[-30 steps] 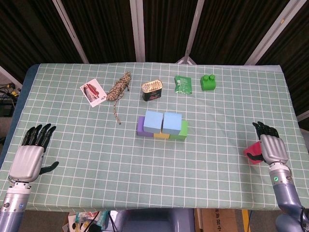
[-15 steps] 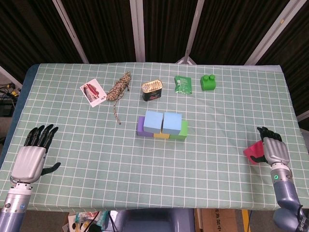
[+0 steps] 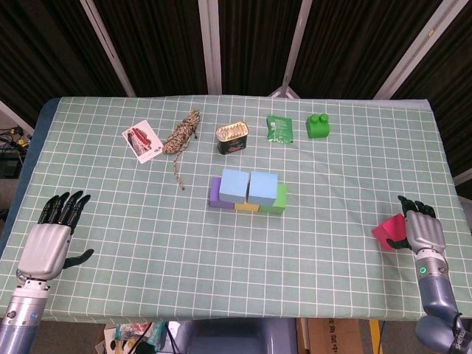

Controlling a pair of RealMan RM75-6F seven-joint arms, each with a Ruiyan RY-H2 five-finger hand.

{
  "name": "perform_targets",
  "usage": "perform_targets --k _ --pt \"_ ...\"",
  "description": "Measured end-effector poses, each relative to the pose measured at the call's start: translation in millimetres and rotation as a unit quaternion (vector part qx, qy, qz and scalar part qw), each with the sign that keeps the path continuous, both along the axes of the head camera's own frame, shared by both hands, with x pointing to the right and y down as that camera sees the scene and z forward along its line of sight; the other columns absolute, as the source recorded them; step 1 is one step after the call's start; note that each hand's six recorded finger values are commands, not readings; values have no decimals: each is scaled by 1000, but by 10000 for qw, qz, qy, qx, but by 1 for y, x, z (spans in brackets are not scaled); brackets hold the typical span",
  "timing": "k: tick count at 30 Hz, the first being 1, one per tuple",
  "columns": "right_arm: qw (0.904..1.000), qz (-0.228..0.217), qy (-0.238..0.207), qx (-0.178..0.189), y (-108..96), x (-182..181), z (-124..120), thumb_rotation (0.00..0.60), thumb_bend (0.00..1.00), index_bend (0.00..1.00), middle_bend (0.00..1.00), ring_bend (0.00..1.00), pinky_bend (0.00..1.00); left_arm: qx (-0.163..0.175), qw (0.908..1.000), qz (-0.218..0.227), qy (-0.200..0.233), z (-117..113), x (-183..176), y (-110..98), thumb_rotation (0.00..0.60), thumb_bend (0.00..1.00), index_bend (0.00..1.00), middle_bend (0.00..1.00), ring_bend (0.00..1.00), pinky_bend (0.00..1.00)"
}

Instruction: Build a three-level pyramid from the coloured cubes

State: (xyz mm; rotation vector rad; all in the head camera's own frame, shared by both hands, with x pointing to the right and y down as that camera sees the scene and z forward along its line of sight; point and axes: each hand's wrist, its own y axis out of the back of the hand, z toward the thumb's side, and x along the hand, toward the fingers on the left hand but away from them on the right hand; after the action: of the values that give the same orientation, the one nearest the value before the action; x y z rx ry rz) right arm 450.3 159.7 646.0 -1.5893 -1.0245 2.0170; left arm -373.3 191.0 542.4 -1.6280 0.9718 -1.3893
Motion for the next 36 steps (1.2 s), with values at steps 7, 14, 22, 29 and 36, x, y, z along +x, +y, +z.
perform_targets --k 7,14,22,29,36 --pt "9999 73 138 -55 2 6 4 600 225 0 291 134 0 -8 10000 8 44 -1 1 1 600 89 0 31 6 49" --pt "9997 70 174 -148 4 7 7 600 225 0 411 259 0 -28 10000 15 80 -2 2 1 600 89 0 31 6 49" --pt "9998 -86 72 -171 5 0 6 600 225 0 419 262 0 -4 9999 16 141 -4 3 1 600 89 0 31 7 49" --pt "9976 -628 -302 -58 0 -17 -3 600 225 0 419 261 0 21 9998 21 177 -5 3 0 600 89 0 32 6 49" --pt "9865 -1344 -933 109 -1 -50 -20 600 225 0 419 261 0 51 9997 64 219 -7 7 0 600 89 0 32 7 49"
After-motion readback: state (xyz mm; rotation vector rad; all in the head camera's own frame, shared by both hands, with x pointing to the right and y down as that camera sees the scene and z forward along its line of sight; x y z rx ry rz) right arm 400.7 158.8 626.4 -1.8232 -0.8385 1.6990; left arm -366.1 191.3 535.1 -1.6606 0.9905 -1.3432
